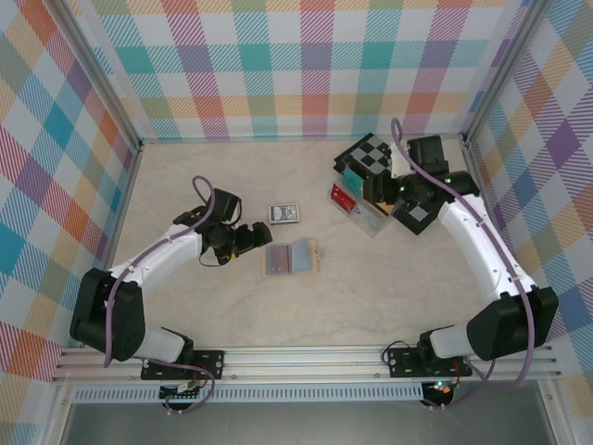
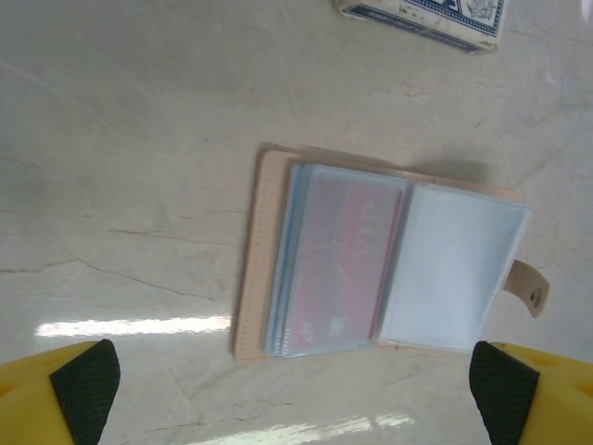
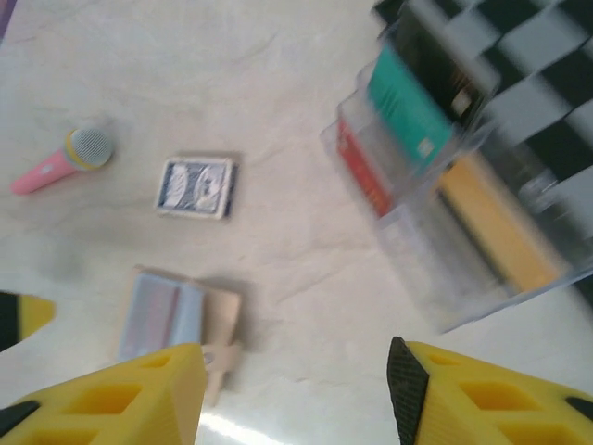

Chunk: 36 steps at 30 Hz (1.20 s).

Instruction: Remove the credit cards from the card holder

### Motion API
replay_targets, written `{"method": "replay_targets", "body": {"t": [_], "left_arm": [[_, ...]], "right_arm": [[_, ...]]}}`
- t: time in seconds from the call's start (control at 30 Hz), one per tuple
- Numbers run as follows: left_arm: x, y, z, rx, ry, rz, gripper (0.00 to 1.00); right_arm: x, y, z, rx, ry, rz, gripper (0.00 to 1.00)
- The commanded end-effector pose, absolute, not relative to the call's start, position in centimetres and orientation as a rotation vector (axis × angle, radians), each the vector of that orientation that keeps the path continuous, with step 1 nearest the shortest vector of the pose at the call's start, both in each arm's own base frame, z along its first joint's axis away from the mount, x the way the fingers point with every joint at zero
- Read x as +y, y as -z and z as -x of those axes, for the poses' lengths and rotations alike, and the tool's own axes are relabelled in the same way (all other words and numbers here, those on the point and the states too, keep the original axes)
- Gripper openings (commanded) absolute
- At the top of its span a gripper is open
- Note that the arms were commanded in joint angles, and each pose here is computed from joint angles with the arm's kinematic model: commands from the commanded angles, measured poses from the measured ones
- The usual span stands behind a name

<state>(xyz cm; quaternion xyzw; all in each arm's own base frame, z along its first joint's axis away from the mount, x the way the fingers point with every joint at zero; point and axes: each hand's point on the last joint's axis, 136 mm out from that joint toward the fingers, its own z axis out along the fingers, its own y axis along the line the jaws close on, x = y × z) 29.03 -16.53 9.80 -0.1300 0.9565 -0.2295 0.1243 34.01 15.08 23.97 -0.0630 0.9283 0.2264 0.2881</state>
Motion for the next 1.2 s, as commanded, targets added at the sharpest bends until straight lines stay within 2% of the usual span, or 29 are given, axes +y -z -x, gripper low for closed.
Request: {"method": "replay_targets", "body": {"t": [0.0, 0.23, 0.3, 0.4, 0.5, 0.67, 0.77, 0.9, 1.03, 1.17], "left_arm": [[-18.7, -9.7, -28.6, 2.796, 0.824, 0.374, 0.92], [-19.7, -8.3, -28.2, 2.834, 0.812, 0.402, 0.72], [-19.7, -7.9, -28.3, 2.839, 0.805, 0.420, 0.67], [-18.6, -7.3, -28.4, 2.843, 0.710, 0.460, 0.64], [-16.8, -6.9, -28.5, 2.840, 0.605, 0.510, 0.64], [-15.2, -6.6, -28.4, 2.825, 0.588, 0.581, 0.64], [-14.7, -6.5, -28.3, 2.824, 0.589, 0.603, 0.68], [-14.3, -6.4, -28.2, 2.823, 0.590, 0.619, 0.69], [-13.9, -6.3, -28.2, 2.817, 0.584, 0.644, 0.70], [-13.8, -6.1, -28.2, 2.816, 0.590, 0.662, 0.70]], "right_arm": [[19.4, -21.8, -32.1, 2.552, -0.842, 0.009, 0.56], [27.0, -16.1, -29.3, 2.737, -0.908, 0.032, 0.53], [28.7, -14.5, -28.8, 2.787, -0.896, 0.067, 0.48], [31.1, -12.4, -27.9, 2.864, -0.858, 0.130, 0.45], [32.7, -10.5, -27.2, 2.915, -0.769, 0.184, 0.45], [34.4, -7.8, -27.1, 2.978, -0.583, 0.274, 0.48], [34.6, -6.3, -27.1, 3.002, -0.429, 0.335, 0.51], [34.1, -4.9, -27.2, 3.011, -0.268, 0.368, 0.59], [34.0, -3.5, -27.1, 3.031, -0.218, 0.416, 0.63], [34.1, -2.2, -26.9, 3.059, -0.193, 0.437, 0.63]]}}
